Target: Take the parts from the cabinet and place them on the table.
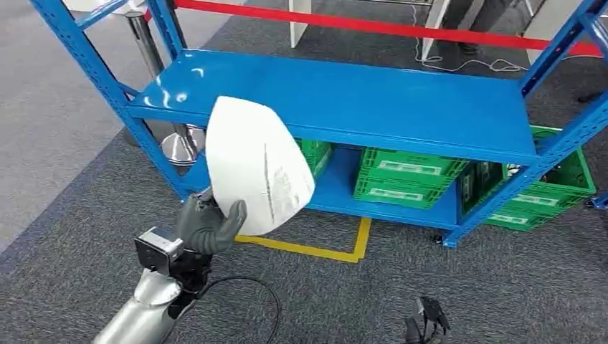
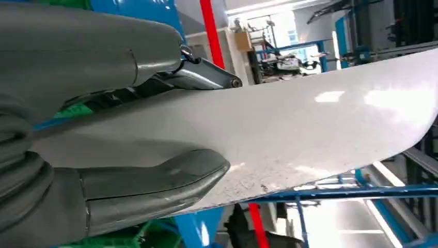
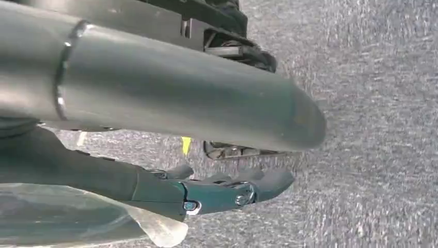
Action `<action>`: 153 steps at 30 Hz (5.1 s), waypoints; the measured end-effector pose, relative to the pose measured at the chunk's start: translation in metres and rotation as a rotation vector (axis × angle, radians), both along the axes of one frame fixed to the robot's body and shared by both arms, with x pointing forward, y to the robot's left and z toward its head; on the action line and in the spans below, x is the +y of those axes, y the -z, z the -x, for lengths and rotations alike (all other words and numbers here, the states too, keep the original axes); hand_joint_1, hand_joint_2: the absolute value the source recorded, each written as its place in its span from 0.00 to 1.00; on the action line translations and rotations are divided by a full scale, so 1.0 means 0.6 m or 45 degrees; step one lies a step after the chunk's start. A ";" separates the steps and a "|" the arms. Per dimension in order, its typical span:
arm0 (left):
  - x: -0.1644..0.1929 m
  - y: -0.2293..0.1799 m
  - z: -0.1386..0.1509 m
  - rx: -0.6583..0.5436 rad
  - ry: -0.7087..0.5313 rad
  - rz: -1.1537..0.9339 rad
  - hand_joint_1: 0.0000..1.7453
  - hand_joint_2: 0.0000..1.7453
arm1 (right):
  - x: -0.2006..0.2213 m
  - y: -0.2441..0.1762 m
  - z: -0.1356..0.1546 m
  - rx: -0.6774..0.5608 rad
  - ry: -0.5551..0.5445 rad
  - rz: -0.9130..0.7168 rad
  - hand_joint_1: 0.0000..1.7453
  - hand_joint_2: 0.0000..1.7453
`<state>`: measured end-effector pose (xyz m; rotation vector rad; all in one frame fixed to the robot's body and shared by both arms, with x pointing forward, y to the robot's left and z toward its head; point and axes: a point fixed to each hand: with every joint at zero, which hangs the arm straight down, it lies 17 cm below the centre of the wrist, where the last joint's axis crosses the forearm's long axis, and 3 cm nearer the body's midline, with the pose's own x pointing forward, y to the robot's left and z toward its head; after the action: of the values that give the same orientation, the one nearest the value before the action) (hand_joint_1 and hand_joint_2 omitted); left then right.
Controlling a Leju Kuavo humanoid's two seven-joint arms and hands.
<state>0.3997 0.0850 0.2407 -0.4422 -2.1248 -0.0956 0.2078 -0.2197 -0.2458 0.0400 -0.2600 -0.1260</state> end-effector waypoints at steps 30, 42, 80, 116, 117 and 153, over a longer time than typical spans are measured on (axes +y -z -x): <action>0.041 -0.025 -0.001 -0.003 -0.045 0.047 1.00 1.00 | -0.034 -0.009 -0.034 -0.160 -0.043 0.076 0.00 0.00; 0.047 -0.031 0.003 -0.018 -0.053 0.053 1.00 1.00 | -0.028 -0.012 -0.040 -0.178 -0.051 0.071 0.00 0.00; 0.098 0.018 0.020 0.065 -0.180 0.060 1.00 1.00 | 0.013 -0.038 -0.096 -0.269 -0.196 0.177 0.00 0.00; 0.082 -0.005 0.025 0.037 -0.135 0.117 1.00 1.00 | 0.010 -0.033 -0.085 -0.276 -0.185 0.183 0.00 0.00; 0.081 -0.006 0.025 0.037 -0.133 0.121 1.00 1.00 | 0.010 -0.033 -0.084 -0.275 -0.185 0.182 0.00 0.00; 0.075 0.004 0.030 0.068 -0.145 0.129 1.00 1.00 | -0.005 -0.022 -0.063 -0.253 -0.188 0.191 0.00 0.00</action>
<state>0.3817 0.1297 0.2384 -0.3776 -2.1033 0.0889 0.2455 -0.2228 -0.2323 -0.0777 -0.4628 0.0455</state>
